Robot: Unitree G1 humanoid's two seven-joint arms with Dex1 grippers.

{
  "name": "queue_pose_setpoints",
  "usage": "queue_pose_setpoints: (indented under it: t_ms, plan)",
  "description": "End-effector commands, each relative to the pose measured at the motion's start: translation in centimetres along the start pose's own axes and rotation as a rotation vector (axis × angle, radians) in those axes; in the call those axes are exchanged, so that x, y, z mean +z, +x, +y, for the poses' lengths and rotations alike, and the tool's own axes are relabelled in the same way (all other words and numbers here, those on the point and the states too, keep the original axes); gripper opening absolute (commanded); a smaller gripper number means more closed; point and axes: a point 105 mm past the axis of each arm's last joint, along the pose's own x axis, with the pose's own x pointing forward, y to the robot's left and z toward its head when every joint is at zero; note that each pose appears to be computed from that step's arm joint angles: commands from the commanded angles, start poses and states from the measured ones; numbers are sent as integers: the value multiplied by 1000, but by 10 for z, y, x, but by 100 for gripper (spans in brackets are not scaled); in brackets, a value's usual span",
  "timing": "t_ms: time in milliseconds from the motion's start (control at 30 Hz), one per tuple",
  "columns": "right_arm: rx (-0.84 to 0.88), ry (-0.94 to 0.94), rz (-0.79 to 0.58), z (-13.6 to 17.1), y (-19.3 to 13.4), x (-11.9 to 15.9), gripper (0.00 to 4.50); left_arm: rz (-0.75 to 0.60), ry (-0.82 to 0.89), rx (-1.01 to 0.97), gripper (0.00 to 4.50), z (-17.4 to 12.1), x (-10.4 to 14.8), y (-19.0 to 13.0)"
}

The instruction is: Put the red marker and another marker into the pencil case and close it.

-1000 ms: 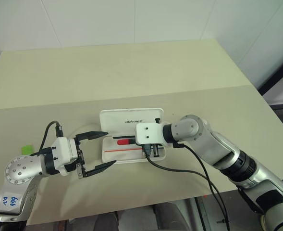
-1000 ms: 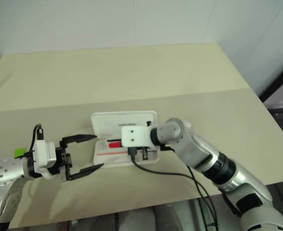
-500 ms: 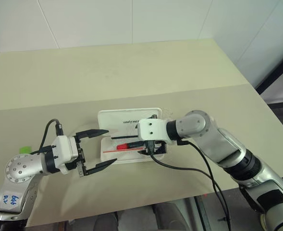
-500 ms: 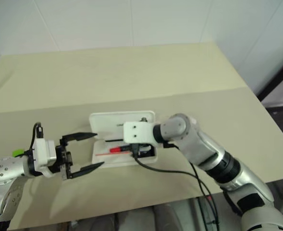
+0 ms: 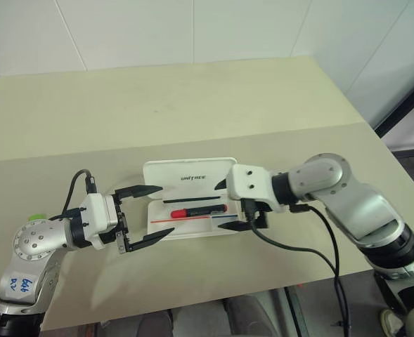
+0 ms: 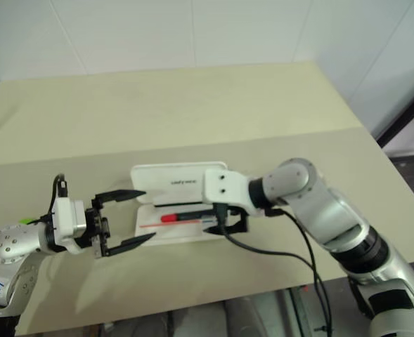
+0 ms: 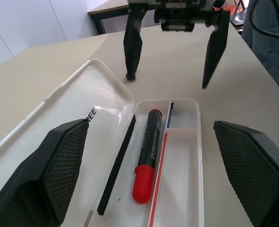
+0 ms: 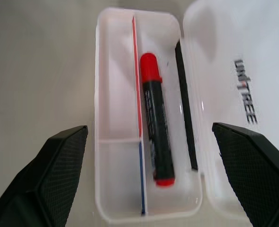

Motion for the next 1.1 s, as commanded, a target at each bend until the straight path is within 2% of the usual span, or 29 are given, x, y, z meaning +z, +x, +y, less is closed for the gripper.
queue_pose_setpoints:
  t_ms: [33,233,467,567,733,867,1000,1100]
  plan:
    - [-76,-19,-10,-10,-22,4,445,-20,28,-12,450,0,6,2]
    - [-202,63,33,-33,-54,-12,445,-38,27,-26,450,-3,10,7]
    - [-259,103,87,-42,-79,-36,445,-52,49,-27,450,0,17,11]
    - [-256,103,75,-40,-80,-36,445,-53,57,-27,450,-1,20,11]
    - [-201,114,-196,-19,-75,-1,445,-44,86,56,450,3,29,9]
    - [-168,118,-273,-7,-73,6,445,-37,97,110,450,4,35,9]
    - [-48,95,-427,11,-68,21,445,-21,91,176,450,2,39,12]
    - [-2,107,-530,13,-65,26,445,2,77,235,450,0,37,14]
